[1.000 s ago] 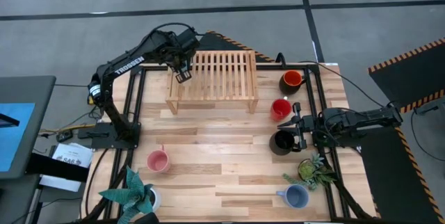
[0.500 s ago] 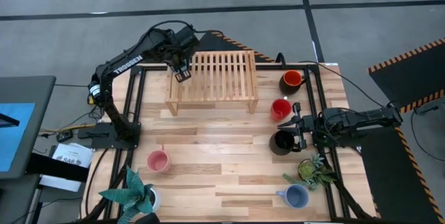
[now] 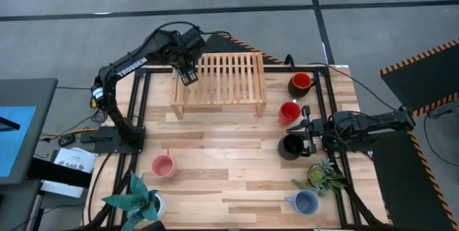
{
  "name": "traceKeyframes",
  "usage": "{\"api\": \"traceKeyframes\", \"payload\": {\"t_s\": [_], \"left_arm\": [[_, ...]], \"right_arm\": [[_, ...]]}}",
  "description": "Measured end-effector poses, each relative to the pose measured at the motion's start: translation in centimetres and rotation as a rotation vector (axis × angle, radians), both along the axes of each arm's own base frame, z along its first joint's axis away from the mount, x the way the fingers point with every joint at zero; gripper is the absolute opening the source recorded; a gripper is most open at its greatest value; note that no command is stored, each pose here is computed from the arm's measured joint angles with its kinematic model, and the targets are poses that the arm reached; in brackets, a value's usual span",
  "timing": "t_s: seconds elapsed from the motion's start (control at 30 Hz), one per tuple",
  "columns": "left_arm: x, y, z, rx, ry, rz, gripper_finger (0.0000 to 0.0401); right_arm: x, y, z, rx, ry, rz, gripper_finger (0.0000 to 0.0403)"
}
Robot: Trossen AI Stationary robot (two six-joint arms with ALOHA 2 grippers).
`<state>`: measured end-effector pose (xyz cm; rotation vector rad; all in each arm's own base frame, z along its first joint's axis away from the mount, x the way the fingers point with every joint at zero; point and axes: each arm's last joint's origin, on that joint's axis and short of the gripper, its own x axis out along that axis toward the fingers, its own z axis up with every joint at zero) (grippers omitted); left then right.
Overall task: Place coffee mugs
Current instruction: Put the red cup on the shelf
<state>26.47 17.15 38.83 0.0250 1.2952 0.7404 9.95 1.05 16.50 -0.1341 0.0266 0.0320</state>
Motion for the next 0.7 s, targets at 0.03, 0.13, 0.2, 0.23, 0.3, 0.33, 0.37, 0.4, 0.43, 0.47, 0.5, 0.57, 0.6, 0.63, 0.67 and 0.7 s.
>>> {"api": "traceKeyframes", "payload": {"t_s": [0.03,0.13,0.2,0.23,0.3,0.33,0.37,0.4,0.43,0.47,0.5,0.57,0.6,0.63,0.67,0.7], "left_arm": [[0.0,-0.1,0.0,0.001,0.001,-0.002,0.0111],[0.2,-0.3,0.0,0.001,0.000,-0.010,0.0141],[0.3,-0.5,0.0,0.001,-0.001,-0.015,0.0155],[0.3,-0.5,0.1,0.001,-0.006,-0.014,0.0159],[0.3,-0.7,0.7,0.009,-0.027,-0.010,0.0163],[0.3,-0.8,1.1,0.017,-0.045,-0.009,0.0164],[0.2,-0.9,1.7,0.026,-0.065,-0.011,0.0165],[0.2,-1.1,2.3,0.033,-0.088,-0.016,0.0165],[0.2,-1.2,2.9,0.042,-0.115,-0.017,0.0165],[0.1,-1.5,3.6,0.050,-0.149,-0.015,0.0165],[0.1,-1.7,4.4,0.051,-0.189,-0.017,0.0165],[-0.1,-2.2,5.7,0.031,-0.274,-0.031,0.0165],[-0.3,-2.5,6.2,0.010,-0.320,-0.048,0.0165],[-0.5,-2.8,6.7,-0.011,-0.368,-0.071,0.0165],[-0.7,-3.2,7.1,-0.024,-0.417,-0.099,0.0165],[-0.8,-3.6,7.5,-0.033,-0.468,-0.127,0.0165]], "right_arm": [[0.0,0.0,0.0,0.000,0.000,0.000,0.0054],[0.0,0.0,0.0,0.000,0.000,0.000,0.0054],[0.0,0.0,0.0,0.000,0.000,0.000,0.0054],[0.0,0.0,0.0,0.000,0.000,0.000,0.0054],[0.0,0.0,0.0,0.000,0.000,0.000,0.0054],[0.0,0.0,0.0,0.000,0.000,0.000,0.0054],[0.0,0.0,0.0,0.000,0.000,0.000,0.0054],[0.0,0.0,0.0,0.000,0.000,0.000,0.0054],[0.0,0.0,0.0,0.000,0.000,0.000,0.0054],[0.0,0.0,0.0,0.000,0.000,0.000,0.0054],[0.0,0.0,0.0,0.000,0.000,0.000,0.0054],[0.0,0.0,0.0,0.000,0.000,0.000,0.0054],[0.0,0.0,0.0,0.000,0.000,0.000,0.0054],[0.0,0.0,0.0,0.000,0.000,0.000,0.0054],[0.0,0.0,0.0,0.000,0.000,0.000,0.0054],[0.0,0.0,0.0,0.000,0.000,0.000,0.0054]]}}
